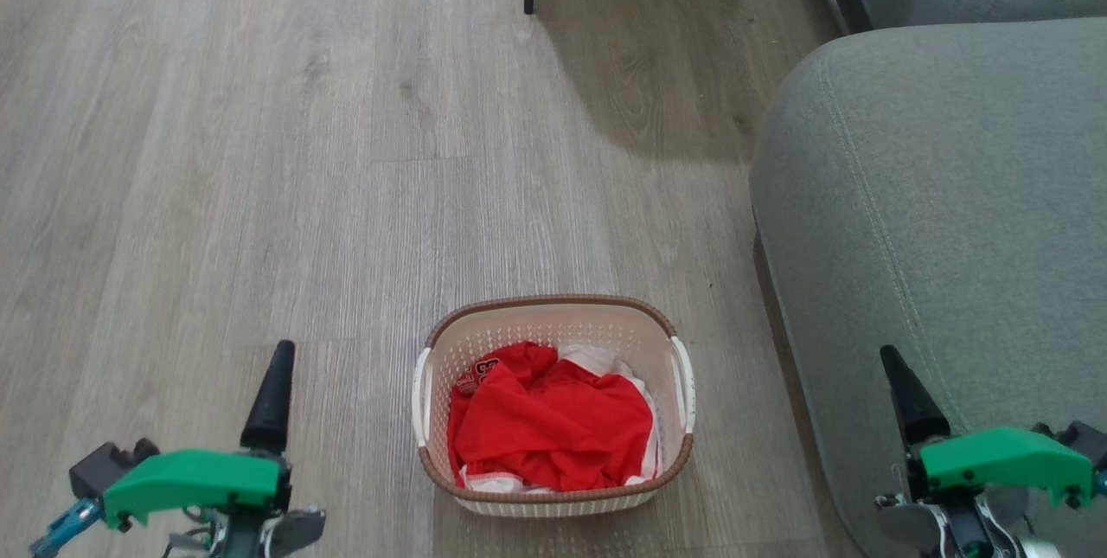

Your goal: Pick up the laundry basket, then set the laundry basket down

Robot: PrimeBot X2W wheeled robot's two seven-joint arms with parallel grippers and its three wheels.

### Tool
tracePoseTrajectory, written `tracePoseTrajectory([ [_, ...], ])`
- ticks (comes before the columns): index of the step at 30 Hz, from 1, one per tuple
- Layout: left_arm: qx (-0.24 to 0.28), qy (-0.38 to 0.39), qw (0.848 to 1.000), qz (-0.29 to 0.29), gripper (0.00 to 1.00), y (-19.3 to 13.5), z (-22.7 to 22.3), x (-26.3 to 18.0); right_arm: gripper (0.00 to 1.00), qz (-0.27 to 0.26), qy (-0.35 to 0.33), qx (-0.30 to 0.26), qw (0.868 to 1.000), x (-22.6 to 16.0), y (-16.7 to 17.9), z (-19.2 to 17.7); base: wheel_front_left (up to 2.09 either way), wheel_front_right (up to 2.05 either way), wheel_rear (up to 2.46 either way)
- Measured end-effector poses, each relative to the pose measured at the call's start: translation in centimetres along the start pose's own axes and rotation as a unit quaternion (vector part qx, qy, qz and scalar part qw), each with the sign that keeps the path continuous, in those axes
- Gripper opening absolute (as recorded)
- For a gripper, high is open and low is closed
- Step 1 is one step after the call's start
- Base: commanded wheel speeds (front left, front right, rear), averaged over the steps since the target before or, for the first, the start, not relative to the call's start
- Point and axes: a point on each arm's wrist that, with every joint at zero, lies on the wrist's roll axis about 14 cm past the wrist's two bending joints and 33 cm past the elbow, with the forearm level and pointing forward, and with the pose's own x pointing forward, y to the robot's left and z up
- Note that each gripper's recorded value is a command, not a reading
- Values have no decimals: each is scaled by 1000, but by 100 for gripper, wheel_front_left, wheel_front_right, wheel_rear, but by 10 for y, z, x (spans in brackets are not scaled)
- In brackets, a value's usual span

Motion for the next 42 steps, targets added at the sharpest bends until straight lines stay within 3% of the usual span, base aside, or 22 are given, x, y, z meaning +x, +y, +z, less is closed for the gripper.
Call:
tracePoseTrajectory([
  [16,147,1,989,-17,100,-14,-9,0,100,39,3,-119,992,3,24,-8,0,0,0],
  [42,343,-21,938,-32,100,-26,-14,-3,100,93,4,-291,952,2,50,-26,0,0,0],
])
